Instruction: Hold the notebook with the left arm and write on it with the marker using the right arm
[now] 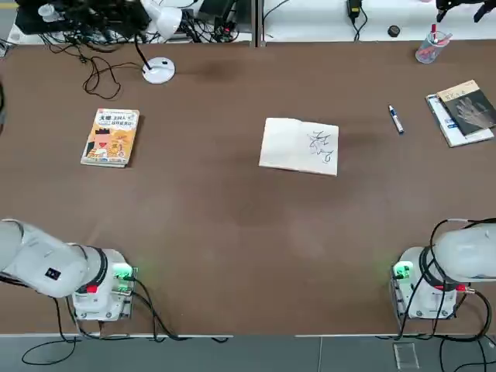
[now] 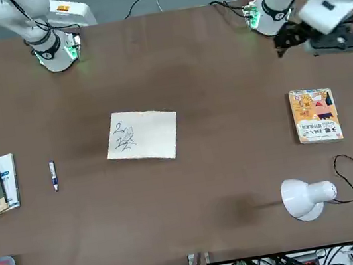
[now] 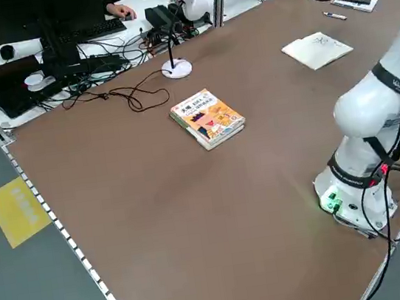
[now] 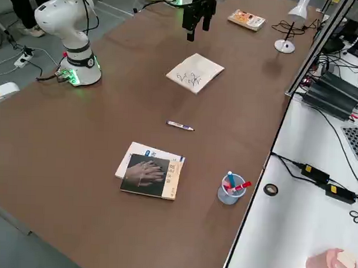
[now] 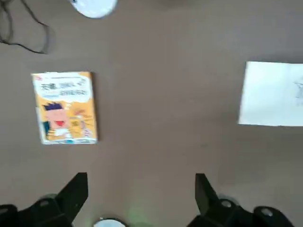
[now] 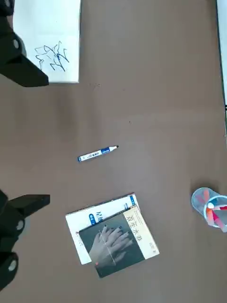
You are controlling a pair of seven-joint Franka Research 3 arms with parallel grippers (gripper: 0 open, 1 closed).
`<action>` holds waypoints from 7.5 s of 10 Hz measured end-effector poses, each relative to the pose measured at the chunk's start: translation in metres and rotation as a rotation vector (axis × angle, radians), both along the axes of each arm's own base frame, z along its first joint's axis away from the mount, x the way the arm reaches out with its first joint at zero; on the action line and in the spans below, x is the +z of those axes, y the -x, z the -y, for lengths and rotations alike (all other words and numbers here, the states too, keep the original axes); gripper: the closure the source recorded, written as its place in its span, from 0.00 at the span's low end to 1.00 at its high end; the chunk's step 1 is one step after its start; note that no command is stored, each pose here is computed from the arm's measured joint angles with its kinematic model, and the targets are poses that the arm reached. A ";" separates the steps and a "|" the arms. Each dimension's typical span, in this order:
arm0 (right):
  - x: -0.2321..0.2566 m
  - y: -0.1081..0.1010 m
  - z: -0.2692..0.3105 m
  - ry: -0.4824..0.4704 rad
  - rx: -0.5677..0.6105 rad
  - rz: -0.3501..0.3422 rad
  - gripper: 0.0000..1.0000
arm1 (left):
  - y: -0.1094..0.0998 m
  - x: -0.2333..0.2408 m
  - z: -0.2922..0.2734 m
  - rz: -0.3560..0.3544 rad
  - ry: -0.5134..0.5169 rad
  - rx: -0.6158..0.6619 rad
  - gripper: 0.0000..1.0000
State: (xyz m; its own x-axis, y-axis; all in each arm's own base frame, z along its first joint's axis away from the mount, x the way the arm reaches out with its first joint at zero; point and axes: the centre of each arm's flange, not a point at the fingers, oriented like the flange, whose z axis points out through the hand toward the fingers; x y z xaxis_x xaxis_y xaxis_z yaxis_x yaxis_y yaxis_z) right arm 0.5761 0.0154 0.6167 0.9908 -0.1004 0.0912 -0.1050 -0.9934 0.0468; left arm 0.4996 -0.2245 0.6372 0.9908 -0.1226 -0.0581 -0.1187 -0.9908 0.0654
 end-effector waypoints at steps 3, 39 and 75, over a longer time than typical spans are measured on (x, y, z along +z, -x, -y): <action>0.000 0.000 -0.001 0.000 0.002 0.000 0.00 | 0.011 -0.017 0.056 -0.010 0.002 -0.008 0.00; -0.001 0.003 -0.007 0.001 0.011 -0.017 0.00 | 0.021 -0.354 0.330 0.149 0.084 0.235 0.00; -0.001 0.003 -0.007 0.001 0.011 -0.018 0.00 | -0.003 -0.467 0.323 0.206 -0.019 0.192 0.00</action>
State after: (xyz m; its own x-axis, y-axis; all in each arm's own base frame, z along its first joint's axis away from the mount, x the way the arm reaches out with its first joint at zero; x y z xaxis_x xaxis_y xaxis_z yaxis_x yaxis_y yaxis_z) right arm 0.5733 0.0221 0.6157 0.9933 -0.0894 0.0737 -0.0932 -0.9944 0.0496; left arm 0.5024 -0.5476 0.1698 0.9869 0.0674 0.1463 0.0621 -0.9972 0.0408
